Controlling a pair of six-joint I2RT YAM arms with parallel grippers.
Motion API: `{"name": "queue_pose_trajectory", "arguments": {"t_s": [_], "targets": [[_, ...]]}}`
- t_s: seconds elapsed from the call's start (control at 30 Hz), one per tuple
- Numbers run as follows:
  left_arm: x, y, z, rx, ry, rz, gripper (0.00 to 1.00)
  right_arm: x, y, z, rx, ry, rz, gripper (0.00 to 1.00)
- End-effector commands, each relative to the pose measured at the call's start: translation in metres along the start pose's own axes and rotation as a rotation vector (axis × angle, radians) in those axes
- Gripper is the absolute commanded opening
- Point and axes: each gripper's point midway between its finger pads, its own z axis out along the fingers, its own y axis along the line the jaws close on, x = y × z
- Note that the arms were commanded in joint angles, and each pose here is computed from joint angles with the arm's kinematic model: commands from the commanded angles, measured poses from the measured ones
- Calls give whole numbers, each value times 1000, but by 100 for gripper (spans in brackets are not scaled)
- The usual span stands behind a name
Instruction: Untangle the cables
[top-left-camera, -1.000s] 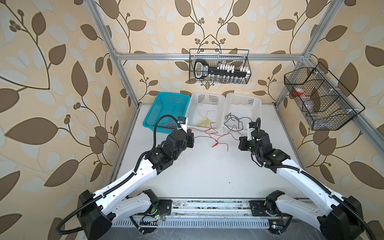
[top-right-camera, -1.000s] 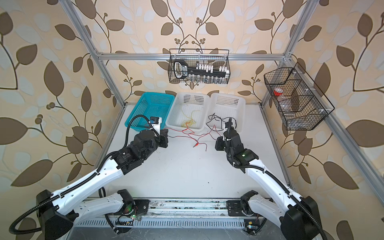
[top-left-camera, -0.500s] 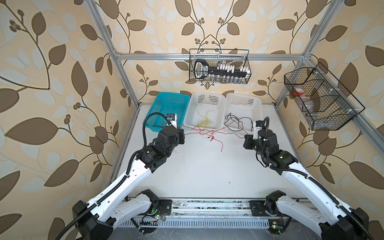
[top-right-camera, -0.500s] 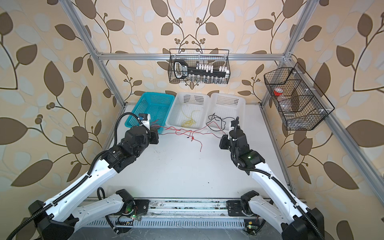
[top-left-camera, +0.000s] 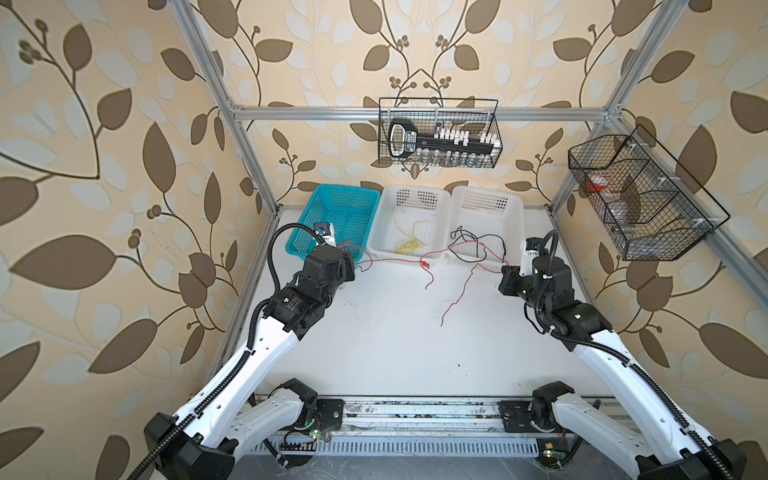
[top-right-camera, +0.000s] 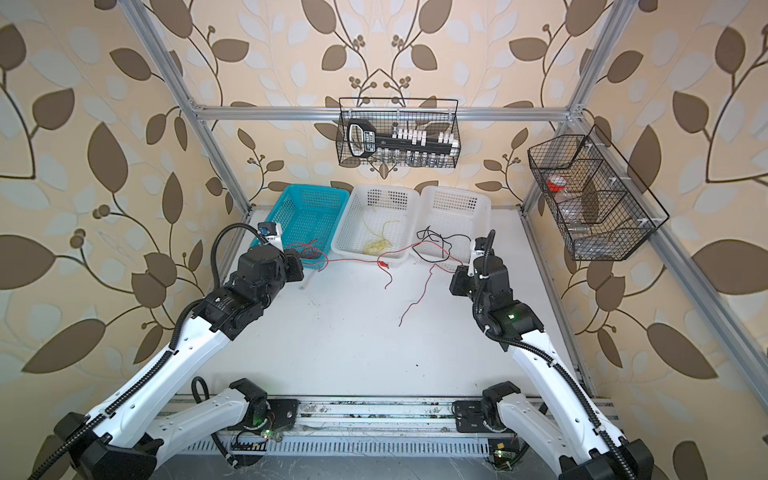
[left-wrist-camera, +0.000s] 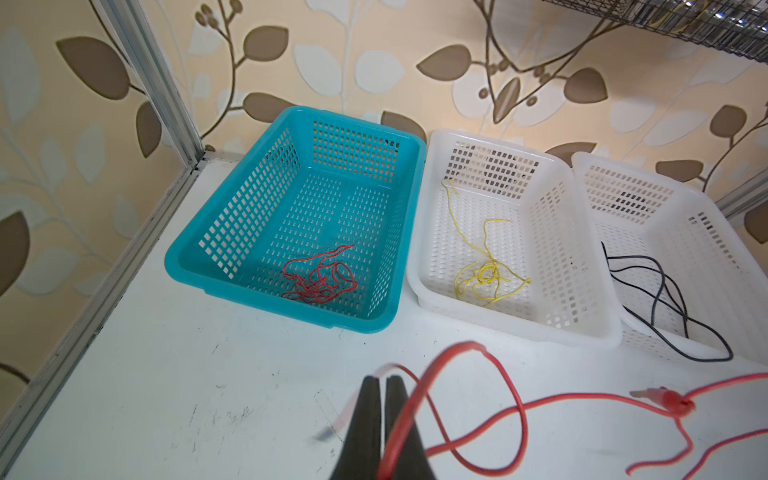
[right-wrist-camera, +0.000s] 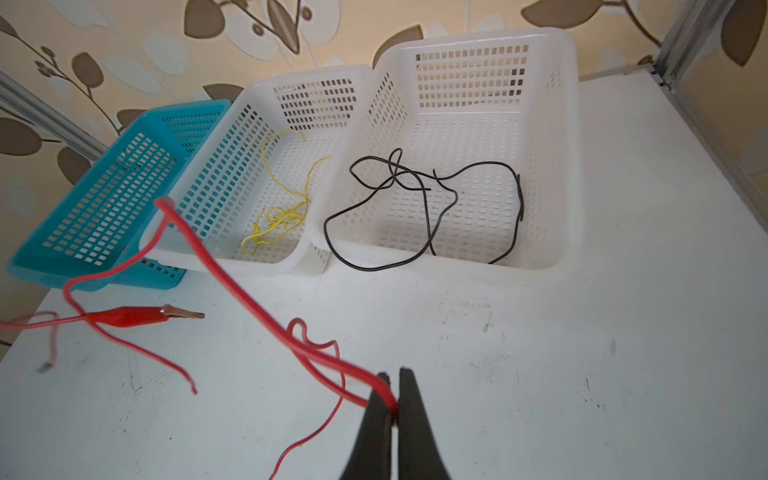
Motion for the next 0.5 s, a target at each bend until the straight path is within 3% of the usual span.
{"name": "queue_pose_trajectory", "arguments": {"t_s": [0.0,0.2,0.47], "targets": [[-27,-7,-12,55,-82,-55,0,-18,15,-5,-70,-35,-14,0],[-24,-35,-9,209,-67,-48,0,-29,58,-10,-238,-46,-77,0],[-13,-90,-6,491,7,-13,0,-49,162,-31,-470,-81,-290,0]]}}
